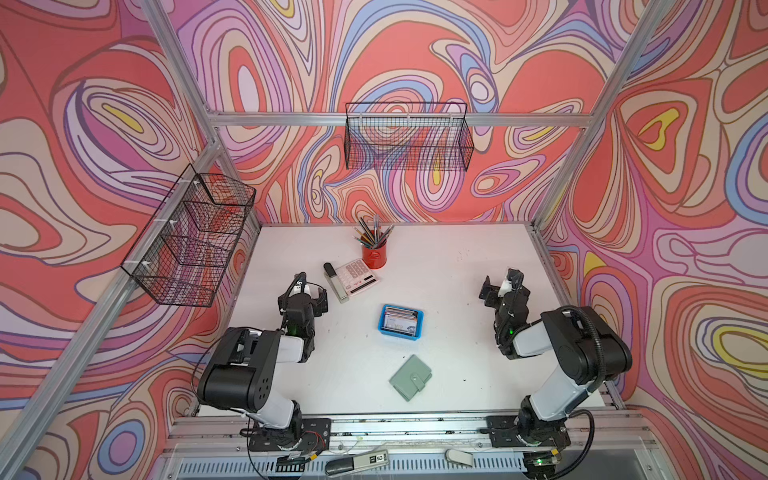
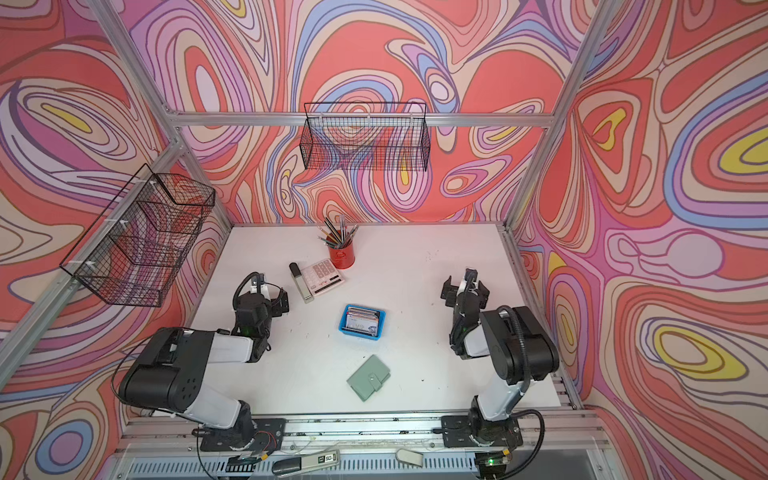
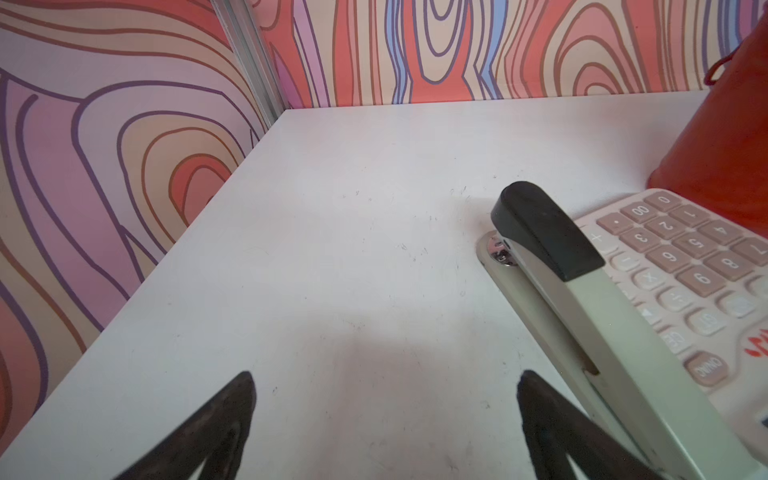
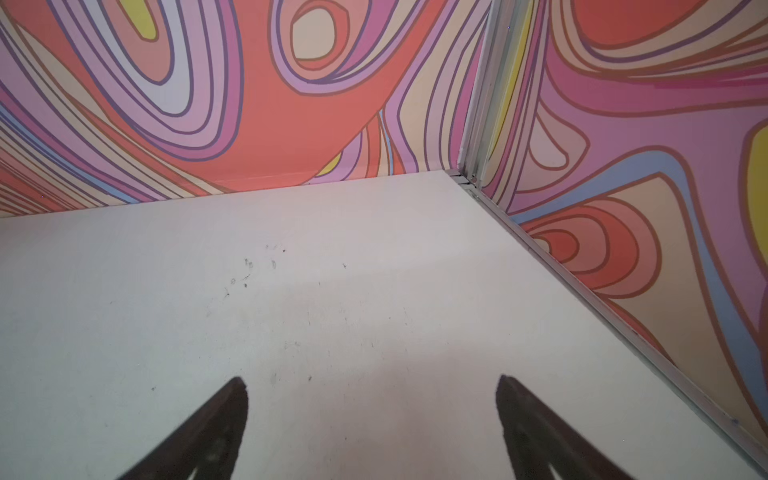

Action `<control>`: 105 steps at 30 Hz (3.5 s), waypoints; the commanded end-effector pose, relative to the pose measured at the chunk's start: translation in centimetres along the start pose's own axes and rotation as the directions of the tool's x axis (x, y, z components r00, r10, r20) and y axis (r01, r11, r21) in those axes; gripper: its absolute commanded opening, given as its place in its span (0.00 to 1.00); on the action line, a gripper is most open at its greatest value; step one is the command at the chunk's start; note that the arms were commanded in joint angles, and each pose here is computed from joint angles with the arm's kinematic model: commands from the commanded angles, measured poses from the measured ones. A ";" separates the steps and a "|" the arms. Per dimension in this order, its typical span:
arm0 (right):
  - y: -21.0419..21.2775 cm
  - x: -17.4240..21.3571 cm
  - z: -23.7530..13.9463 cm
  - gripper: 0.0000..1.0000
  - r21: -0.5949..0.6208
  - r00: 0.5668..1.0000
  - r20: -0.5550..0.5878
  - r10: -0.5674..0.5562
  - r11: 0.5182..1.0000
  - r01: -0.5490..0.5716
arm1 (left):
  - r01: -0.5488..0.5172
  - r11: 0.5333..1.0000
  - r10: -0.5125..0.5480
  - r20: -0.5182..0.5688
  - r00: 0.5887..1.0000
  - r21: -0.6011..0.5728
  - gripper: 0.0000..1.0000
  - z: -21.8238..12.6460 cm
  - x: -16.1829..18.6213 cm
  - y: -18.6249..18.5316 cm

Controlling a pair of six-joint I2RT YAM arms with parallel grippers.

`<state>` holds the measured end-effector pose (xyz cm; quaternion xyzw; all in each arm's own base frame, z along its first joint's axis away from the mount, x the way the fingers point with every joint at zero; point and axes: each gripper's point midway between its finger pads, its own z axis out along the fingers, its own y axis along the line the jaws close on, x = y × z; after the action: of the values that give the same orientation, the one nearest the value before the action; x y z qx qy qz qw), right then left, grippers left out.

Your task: Put the credit cards into the card holder

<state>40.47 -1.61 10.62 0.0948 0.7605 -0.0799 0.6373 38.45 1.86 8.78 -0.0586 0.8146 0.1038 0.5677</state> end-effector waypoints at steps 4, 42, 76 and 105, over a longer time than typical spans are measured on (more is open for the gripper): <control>-0.1 -0.5 0.2 0.98 0.004 1.000 0.017 0.003 1.000 -0.004 | 0.008 1.000 -0.008 0.029 1.000 -0.005 1.00 0.1 -0.7 0.3; 1.8 -1.5 -1.8 0.98 -0.137 0.996 0.089 -0.031 0.990 0.043 | 0.005 0.999 -0.008 0.078 0.997 0.036 1.00 -0.8 -0.9 -0.3; 10.0 -0.9 -15.1 0.90 -0.288 0.765 -0.582 0.277 0.809 -0.512 | 0.559 0.806 -0.467 -0.369 0.804 0.196 1.00 -12.0 -9.7 -2.7; 19.3 11.8 -30.3 0.47 -0.269 0.597 -0.796 0.095 0.828 -0.491 | 0.524 0.627 0.081 -0.717 0.692 0.577 0.40 -23.0 8.1 -21.6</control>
<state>14.40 25.54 4.51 0.0333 0.9241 0.2750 0.2633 18.74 -22.18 5.87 0.0096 0.9248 -0.3334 0.1829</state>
